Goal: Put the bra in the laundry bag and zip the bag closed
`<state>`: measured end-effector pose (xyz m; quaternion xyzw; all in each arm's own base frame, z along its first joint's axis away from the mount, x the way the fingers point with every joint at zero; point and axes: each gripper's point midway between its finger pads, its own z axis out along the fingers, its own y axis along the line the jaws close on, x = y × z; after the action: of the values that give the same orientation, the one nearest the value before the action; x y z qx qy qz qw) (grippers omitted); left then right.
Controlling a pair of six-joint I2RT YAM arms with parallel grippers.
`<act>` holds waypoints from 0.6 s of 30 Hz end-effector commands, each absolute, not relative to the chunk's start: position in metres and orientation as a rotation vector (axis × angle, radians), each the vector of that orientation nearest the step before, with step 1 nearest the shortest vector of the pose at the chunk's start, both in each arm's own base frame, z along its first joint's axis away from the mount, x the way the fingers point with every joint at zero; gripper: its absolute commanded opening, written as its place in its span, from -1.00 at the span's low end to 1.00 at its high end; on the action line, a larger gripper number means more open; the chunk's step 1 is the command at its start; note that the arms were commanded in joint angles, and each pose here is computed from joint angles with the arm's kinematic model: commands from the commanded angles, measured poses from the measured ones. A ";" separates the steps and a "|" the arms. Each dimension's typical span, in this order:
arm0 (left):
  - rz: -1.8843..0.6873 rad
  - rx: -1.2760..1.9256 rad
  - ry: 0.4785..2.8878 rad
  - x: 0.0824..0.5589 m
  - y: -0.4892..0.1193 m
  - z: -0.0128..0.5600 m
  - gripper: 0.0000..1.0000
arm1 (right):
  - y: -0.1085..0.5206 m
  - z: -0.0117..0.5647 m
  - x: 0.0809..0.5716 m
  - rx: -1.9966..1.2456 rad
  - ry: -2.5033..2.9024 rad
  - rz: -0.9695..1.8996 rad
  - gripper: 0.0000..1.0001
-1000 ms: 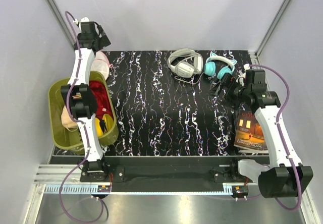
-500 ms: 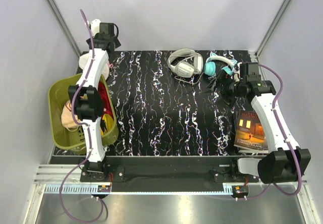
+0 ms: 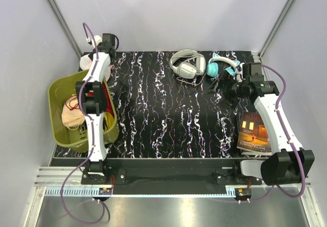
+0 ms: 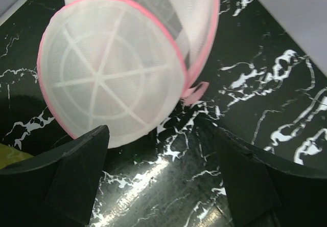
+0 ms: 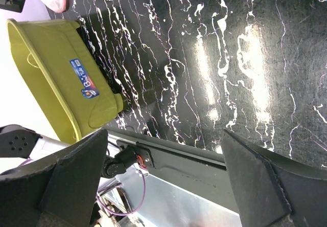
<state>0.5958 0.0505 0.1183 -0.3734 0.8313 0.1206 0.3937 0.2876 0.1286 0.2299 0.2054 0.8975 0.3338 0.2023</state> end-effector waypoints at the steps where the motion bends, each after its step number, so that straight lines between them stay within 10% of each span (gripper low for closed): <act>1: 0.265 -1.002 2.068 0.600 0.059 0.126 0.75 | 0.134 0.232 0.282 0.520 2.510 0.951 1.00; 18: 0.155 -1.209 2.240 0.582 0.073 0.033 0.58 | 0.134 0.228 0.278 0.494 2.515 0.920 0.99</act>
<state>0.5835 0.0776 0.0483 -0.4311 0.8399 0.0874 0.3181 0.2830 0.1326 0.2231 0.1936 0.9032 0.3293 0.1955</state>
